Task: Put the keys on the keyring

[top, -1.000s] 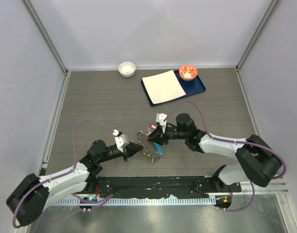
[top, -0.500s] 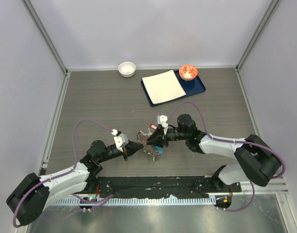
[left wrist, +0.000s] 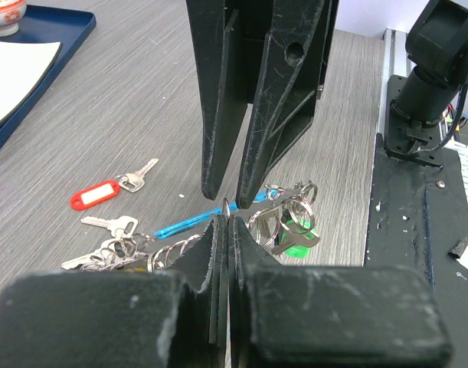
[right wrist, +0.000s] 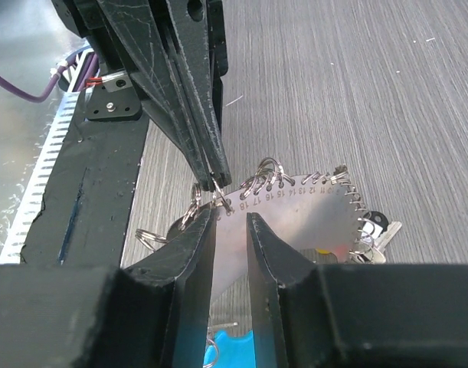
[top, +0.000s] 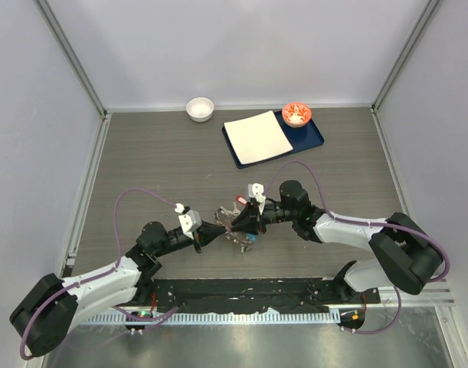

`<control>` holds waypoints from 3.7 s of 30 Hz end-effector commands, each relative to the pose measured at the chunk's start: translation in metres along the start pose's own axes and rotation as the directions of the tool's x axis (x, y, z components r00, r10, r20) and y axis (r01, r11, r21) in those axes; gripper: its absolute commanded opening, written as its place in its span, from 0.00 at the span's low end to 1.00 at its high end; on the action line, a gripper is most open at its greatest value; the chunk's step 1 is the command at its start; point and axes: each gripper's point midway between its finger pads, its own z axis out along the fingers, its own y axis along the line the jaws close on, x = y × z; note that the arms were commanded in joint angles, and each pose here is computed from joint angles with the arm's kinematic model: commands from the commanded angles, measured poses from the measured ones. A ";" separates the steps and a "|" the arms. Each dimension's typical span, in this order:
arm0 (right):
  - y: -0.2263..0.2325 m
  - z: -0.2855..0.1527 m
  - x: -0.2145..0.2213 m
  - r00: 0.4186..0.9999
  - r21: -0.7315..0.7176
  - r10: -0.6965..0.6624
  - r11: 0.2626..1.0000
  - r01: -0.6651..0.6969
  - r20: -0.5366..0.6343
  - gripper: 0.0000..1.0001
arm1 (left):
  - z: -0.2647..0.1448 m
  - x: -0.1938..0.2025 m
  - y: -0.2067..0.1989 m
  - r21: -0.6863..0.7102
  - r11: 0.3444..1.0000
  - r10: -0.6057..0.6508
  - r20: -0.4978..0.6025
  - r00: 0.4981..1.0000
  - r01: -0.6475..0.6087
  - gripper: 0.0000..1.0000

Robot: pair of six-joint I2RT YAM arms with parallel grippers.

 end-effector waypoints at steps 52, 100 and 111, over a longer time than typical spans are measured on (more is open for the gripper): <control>0.011 -0.002 0.011 0.968 0.184 -0.030 0.980 0.077 -0.248 0.01 | 0.001 -0.010 -0.008 0.067 0.995 0.077 -0.007 0.997 -0.076 0.42; 0.022 0.011 0.005 0.972 0.119 -0.057 0.989 0.086 -0.227 0.01 | 0.016 0.024 -0.018 0.192 0.981 0.033 -0.150 0.988 -0.004 0.12; 0.010 0.007 -0.014 0.990 0.238 -0.024 0.969 0.057 -0.141 0.32 | 0.008 0.017 -0.004 0.075 0.997 0.045 -0.114 0.993 -0.037 0.00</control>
